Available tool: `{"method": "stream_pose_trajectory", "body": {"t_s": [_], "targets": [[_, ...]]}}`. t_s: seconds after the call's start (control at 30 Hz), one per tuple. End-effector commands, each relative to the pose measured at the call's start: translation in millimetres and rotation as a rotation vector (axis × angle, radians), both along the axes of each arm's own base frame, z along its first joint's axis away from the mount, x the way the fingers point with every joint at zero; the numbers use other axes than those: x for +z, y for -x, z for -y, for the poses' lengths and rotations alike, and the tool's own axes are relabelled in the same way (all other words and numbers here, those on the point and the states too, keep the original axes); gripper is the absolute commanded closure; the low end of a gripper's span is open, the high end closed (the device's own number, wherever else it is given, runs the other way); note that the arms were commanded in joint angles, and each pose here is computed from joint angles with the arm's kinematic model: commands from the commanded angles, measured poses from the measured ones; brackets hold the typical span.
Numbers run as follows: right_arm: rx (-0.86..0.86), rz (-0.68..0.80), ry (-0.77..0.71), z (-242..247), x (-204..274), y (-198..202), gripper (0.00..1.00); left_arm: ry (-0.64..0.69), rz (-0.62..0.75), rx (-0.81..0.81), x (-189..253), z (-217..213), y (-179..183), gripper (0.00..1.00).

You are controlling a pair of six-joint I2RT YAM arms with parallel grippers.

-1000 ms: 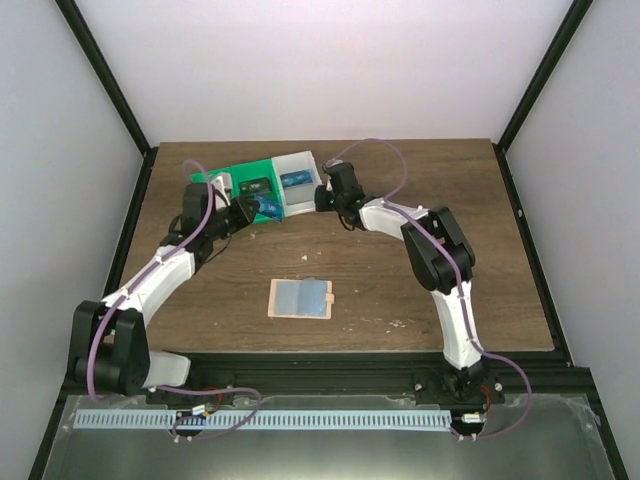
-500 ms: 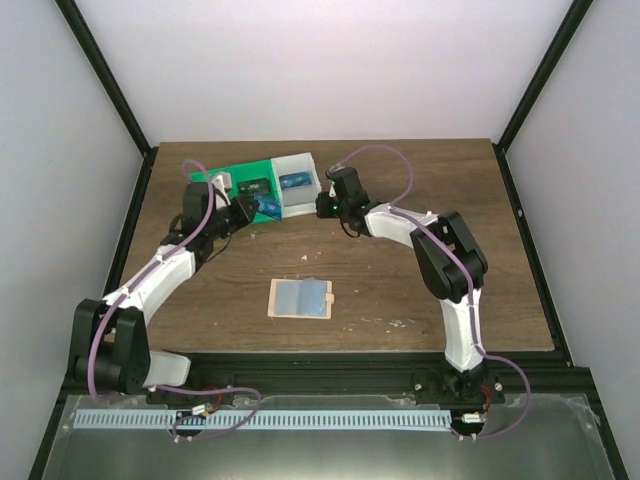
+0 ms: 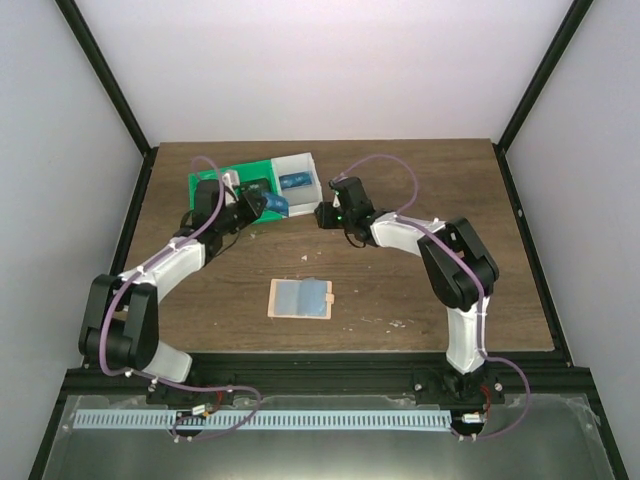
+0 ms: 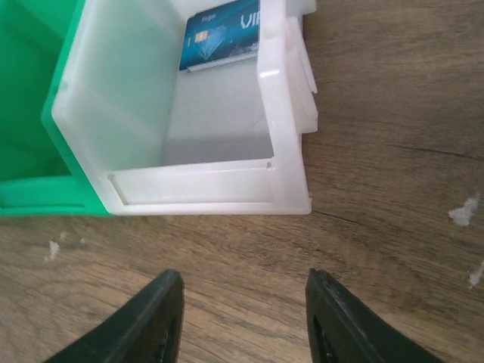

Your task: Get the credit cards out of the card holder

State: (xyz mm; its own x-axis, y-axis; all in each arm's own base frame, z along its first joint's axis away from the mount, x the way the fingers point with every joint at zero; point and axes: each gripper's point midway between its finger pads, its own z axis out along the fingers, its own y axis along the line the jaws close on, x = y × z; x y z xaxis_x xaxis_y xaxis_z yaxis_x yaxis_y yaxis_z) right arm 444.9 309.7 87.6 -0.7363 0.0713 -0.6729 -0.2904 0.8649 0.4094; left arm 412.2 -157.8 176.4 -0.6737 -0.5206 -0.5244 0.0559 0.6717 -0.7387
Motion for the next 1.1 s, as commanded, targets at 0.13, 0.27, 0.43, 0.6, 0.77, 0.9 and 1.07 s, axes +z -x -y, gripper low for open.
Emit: {"method": "stream_pose_trajectory", "body": {"t_s": [0.13, 0.27, 0.43, 0.6, 0.77, 0.9, 1.07], "targets": [[0.014, 0.105, -0.021, 12.4, 59.5, 10.8, 0.22, -0.016, 0.139, 0.147, 32.6, -0.6, -47.3, 1.00], [0.024, 0.121, -0.023, 27.7, 71.8, 34.8, 0.00, 0.012, 0.122, 0.230, 25.3, 1.4, -67.5, 1.00], [0.042, 0.166, -0.054, 44.2, 100.6, 65.6, 0.00, 0.014, 0.088, 0.237, 11.4, 19.2, -93.9, 1.00], [0.066, 0.219, -0.101, 53.7, 131.6, 88.5, 0.00, -0.002, 0.049, 0.283, -7.8, 30.6, -112.5, 1.00], [0.067, 0.292, -0.122, 63.5, 162.6, 101.4, 0.00, -0.024, 0.003, 0.332, -31.4, 36.9, -129.1, 1.00], [0.062, 0.349, -0.134, 71.7, 185.8, 110.0, 0.00, -0.046, -0.016, 0.369, -45.2, 35.5, -136.1, 1.00], [0.050, 0.401, -0.149, 80.0, 203.8, 117.2, 0.00, -0.075, -0.024, 0.376, -53.0, 41.0, -149.2, 1.00]]}}
